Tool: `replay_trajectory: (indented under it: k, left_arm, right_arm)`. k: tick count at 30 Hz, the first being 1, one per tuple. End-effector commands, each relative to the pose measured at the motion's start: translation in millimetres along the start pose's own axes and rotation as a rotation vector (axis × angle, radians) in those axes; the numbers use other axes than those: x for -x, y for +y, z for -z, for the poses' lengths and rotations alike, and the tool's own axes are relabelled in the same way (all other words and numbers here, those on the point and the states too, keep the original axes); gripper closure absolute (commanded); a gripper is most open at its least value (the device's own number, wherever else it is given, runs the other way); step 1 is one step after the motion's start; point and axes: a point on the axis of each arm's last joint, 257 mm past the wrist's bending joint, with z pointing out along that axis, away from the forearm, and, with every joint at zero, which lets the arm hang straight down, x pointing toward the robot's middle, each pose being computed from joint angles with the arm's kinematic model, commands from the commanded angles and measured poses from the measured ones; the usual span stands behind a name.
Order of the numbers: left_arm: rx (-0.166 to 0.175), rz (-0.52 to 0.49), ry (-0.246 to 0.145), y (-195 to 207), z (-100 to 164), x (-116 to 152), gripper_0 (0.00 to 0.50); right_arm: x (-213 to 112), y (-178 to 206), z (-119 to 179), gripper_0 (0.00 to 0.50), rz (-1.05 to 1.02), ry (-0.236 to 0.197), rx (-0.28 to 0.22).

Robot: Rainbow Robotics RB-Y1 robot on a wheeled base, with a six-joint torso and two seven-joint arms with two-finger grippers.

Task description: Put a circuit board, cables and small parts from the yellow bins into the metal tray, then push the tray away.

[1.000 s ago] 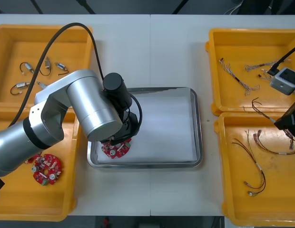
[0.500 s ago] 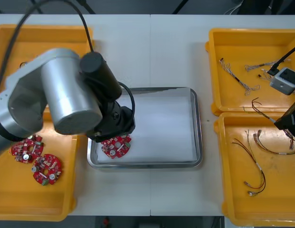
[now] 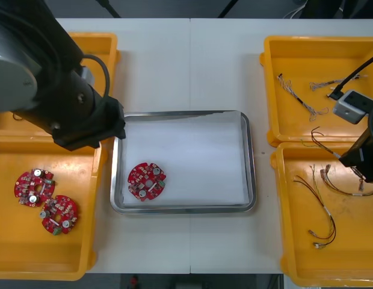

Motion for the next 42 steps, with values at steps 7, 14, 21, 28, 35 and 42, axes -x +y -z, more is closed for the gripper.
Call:
replay_trajectory:
  k: [7,14,21,28,35,42]
  left_arm:
    - [-0.013,0.282,-0.054,41.0,62.7,72.7,0.0]
    - [0.044,0.427,-0.112,81.4,66.4,109.4,0.0]
    - [0.052,0.686,-0.154,111.3,68.6,146.1,0.0]
    - [0.039,0.855,-0.213,134.1,67.4,181.3,0.0]
    - [0.024,0.986,-0.262,154.9,60.0,211.5,0.0]
    - [0.024,1.075,-0.315,172.6,56.8,236.8,0.0]
  right_arm:
    - [40.0,22.7,0.0,0.5,0.209,0.01,-0.017]
    - [65.3,49.8,-4.4,0.5,0.401,0.017,-0.034]
    - [91.9,88.6,-21.3,0.5,0.589,-0.008,-0.01]
    - [112.3,130.3,-50.5,0.5,0.724,-0.07,0.014]
    - [125.0,160.6,-86.2,0.5,0.833,-0.133,0.003]
    - [123.0,174.2,-114.6,0.5,0.923,-0.117,0.002]
